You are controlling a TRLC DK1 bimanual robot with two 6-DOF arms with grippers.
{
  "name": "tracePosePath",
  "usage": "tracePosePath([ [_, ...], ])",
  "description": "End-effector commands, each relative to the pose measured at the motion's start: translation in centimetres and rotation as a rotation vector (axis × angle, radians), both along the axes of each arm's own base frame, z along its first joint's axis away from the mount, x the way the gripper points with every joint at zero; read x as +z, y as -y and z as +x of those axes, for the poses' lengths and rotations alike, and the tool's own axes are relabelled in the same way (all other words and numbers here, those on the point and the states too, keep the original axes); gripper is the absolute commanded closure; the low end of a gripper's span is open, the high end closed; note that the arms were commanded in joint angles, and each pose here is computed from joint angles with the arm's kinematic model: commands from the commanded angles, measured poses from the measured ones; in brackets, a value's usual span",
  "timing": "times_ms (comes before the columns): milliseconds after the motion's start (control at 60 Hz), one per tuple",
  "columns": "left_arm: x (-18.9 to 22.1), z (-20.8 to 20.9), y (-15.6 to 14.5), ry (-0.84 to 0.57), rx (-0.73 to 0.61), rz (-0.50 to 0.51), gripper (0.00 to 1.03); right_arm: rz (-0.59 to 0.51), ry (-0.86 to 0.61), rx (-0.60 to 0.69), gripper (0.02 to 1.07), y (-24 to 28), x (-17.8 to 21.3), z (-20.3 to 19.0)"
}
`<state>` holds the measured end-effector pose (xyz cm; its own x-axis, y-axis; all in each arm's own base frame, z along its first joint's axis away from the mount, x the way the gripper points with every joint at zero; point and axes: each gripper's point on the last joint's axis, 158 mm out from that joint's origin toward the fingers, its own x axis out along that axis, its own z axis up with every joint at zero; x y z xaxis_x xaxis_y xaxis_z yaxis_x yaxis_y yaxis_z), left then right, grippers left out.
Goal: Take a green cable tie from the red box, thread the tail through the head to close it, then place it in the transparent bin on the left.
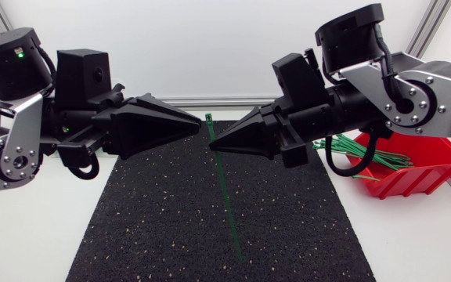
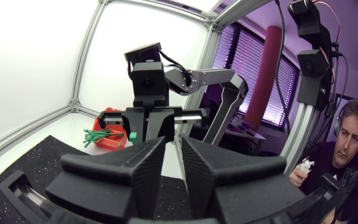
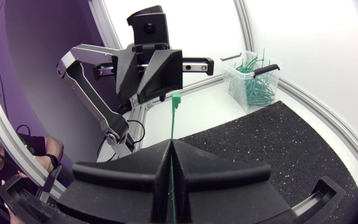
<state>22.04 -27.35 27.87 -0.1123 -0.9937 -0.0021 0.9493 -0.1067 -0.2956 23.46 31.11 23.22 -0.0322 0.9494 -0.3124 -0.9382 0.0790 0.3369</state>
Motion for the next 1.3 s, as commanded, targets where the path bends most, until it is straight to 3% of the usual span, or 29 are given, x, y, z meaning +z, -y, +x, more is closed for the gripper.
tracePosePath([
  [0, -0.1, 0.1, 0.0, 0.013, -0.03, -0.002, 0.69, 0.012, -0.027, -0.01, 1.01, 0.4, 0.0, -0.3],
  [400, -0.8, 1.1, 0.0, 0.035, -0.02, -0.001, 0.66, 0.027, -0.037, 0.008, 1.01, -0.6, 0.1, -0.6],
  [767, -0.8, 3.4, -0.5, 0.063, 0.072, -0.001, 0.65, 0.021, -0.048, 0.032, 1.01, -1.2, -0.3, -1.3],
  [1283, -0.7, 2.3, 0.1, 0.058, 0.043, -0.003, 0.65, 0.032, -0.043, 0.024, 1.01, -1.8, -0.1, -0.3],
])
